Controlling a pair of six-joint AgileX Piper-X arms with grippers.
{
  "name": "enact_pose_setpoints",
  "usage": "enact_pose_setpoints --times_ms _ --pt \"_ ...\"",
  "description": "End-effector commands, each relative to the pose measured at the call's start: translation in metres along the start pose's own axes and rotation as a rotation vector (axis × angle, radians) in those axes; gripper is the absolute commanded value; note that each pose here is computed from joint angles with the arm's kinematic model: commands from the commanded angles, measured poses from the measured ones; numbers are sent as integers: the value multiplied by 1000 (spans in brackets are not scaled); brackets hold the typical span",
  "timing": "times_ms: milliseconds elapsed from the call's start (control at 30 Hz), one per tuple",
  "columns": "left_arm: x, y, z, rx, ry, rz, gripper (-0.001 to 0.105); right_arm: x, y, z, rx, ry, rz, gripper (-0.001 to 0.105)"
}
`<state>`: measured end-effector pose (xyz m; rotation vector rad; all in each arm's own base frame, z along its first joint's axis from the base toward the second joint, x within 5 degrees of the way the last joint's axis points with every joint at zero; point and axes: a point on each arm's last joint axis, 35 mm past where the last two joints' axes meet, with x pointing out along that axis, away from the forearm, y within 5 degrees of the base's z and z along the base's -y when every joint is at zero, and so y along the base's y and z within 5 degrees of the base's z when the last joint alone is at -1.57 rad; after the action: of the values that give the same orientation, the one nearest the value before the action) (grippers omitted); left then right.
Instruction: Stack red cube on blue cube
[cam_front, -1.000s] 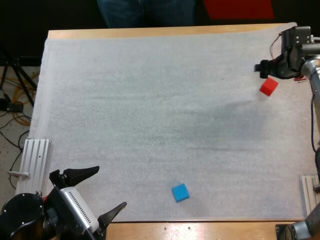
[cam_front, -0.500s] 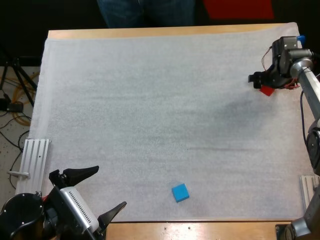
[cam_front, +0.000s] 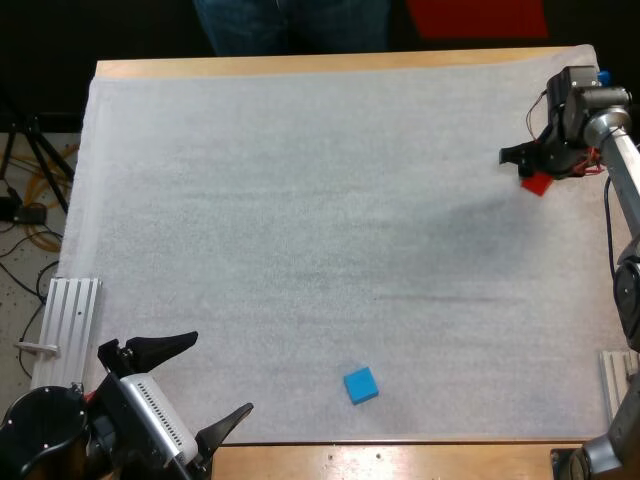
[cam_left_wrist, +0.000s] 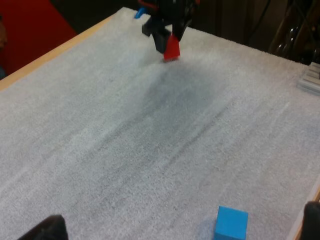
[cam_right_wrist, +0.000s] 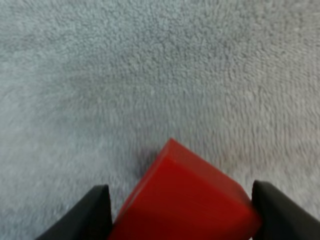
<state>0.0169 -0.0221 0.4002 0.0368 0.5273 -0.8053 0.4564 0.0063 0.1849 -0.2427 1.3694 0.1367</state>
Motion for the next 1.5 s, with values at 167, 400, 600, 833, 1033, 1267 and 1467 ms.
enact_pose_setpoints --times_ms 167,400,600,833,1033,1267,1467 --pt "-1 0 -1 -11 15 2 87 -83 -3 -8 10 -119 -21 24" --pt "-1 0 -2 -15 29 3 87 -162 10 -27 -9 -267 -17 24" --pt "-2 2 -7 -26 69 58 87 -219 47 -47 -88 -369 -1 24" --pt "-2 3 -8 -27 75 99 87 -262 108 -79 -241 -390 60 24" --pt "-2 3 -8 -40 75 102 87 -286 162 -108 -357 -406 138 24" --pt "-2 3 -8 -83 72 103 87 -274 216 -158 -441 -347 143 24" --pt "-2 3 -8 -82 72 103 87 -254 261 -194 -532 -312 147 24"
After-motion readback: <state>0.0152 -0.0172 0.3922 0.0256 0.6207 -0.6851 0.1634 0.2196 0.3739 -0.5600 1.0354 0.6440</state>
